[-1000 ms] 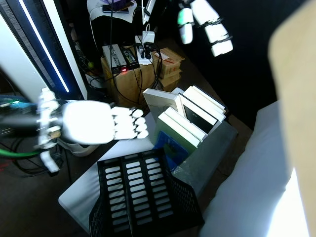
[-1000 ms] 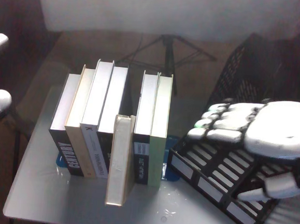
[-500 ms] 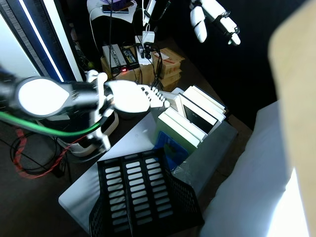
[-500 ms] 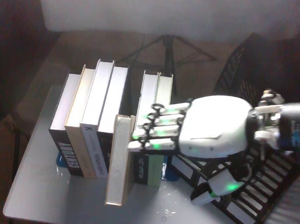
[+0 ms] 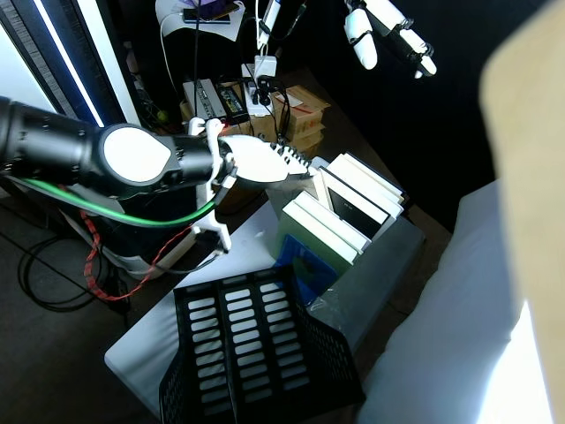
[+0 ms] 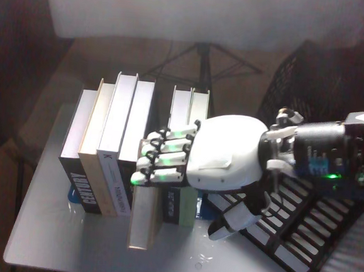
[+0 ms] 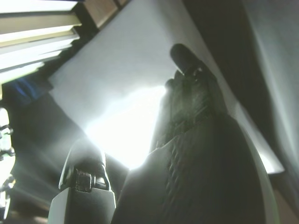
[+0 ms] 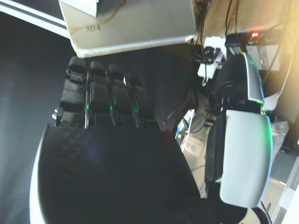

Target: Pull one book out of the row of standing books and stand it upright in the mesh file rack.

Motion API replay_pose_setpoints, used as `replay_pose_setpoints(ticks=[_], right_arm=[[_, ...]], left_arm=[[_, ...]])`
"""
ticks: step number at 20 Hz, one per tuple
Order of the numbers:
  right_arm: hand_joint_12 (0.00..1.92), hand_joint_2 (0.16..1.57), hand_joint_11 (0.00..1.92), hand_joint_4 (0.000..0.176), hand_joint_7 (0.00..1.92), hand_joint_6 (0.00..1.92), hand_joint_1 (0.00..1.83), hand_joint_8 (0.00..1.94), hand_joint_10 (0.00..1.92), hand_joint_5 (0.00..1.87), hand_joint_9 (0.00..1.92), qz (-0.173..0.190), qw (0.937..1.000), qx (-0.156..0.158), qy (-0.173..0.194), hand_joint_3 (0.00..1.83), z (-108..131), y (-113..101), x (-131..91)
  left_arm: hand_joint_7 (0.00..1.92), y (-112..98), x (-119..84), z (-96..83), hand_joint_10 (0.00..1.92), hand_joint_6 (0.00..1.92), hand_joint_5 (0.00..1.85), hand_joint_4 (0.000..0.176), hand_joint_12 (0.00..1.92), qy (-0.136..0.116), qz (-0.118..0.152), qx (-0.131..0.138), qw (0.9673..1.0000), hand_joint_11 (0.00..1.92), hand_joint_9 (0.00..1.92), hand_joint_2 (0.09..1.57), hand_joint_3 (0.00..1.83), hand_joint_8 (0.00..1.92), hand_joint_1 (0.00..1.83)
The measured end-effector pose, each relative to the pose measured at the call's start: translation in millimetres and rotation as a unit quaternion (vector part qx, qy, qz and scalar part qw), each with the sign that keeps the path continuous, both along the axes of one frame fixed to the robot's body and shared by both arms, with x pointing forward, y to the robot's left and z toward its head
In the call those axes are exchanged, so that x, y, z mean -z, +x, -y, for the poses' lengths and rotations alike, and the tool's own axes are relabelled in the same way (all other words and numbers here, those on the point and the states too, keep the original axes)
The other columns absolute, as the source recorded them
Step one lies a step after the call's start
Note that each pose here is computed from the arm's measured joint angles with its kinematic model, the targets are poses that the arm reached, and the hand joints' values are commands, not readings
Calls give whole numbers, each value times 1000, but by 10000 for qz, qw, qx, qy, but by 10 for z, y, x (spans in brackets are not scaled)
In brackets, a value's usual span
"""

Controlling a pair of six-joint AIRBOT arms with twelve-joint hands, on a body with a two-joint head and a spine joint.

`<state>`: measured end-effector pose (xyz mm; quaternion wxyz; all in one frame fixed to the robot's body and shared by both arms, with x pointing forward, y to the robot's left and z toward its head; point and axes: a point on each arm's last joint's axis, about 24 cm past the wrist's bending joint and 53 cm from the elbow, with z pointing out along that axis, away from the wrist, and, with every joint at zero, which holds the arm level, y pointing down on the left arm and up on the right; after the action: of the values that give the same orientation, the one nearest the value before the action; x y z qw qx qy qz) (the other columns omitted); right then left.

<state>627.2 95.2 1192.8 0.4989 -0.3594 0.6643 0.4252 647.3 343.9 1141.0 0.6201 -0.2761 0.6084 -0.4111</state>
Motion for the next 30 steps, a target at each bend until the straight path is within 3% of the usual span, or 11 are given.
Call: replay_pose_setpoints(ticks=[3,6,8,11,14,16,24,25,26,29,30], right_arm=[[0,978,0,32,0,0,664,0,0,0,0,79,9999,-93,-67,0,-144,-30,33],[0,998,0,17,0,0,593,0,0,0,0,148,9996,-210,-89,3,-282,-77,36],[0,1003,0,47,0,0,609,0,0,0,0,225,9993,-258,-142,4,-336,-100,47],[0,931,0,34,0,0,672,0,0,0,0,277,9991,-269,-166,0,-391,-93,44],[0,901,0,0,0,0,683,0,0,0,0,321,9989,-282,-210,0,-446,-94,67],[0,897,0,10,0,0,748,0,0,0,0,376,9984,-333,-259,0,-522,-118,93],[7,977,11,8,0,0,798,0,0,0,0,546,9962,-350,-588,6,-669,-122,345],[215,921,1,13,6,0,822,0,0,0,2,534,9960,-337,-630,9,-684,-117,398],[43,897,0,9,0,0,815,0,0,0,0,544,9957,-340,-674,3,-705,-119,444],[379,842,0,4,87,6,839,1,9,62,91,546,9950,-370,-755,6,-771,-131,551],[289,883,0,17,17,1,842,0,6,14,38,579,9944,-374,-797,19,-796,-132,581]], left_arm=[[34,3,5,-32,41,4,39,9,1630,-17,-10,-49,10000,0,70,1320,0,0,166],[36,2,1,-28,55,2,35,4,1396,-23,0,-42,10000,0,70,1335,1,1,115],[57,2,-9,-32,61,0,31,21,1308,-39,20,-48,10000,0,85,1332,0,7,110],[79,0,-15,-31,60,9,43,5,1290,-44,31,-43,10000,0,95,1333,0,8,121],[51,-5,-2,-41,44,1,46,0,1177,-86,29,-66,9999,0,75,1342,1,1,99],[45,-9,8,-47,41,0,45,8,1026,-91,17,-71,9999,0,67,1344,0,0,105],[62,-29,6,-85,29,0,43,0,1124,-159,26,-100,9998,0,72,1369,0,0,106],[67,-37,9,-92,30,1,37,1,1222,-148,28,-100,9998,0,76,1367,0,1,82],[58,-38,19,-100,23,0,29,5,1238,-152,13,-116,9998,0,60,1368,0,0,79],[69,-52,58,-103,29,2,40,0,1168,-217,-15,-132,9997,0,81,1370,0,1,60],[69,-68,101,-99,28,1,41,0,1066,-216,-68,-115,9997,0,81,1366,0,0,89]])
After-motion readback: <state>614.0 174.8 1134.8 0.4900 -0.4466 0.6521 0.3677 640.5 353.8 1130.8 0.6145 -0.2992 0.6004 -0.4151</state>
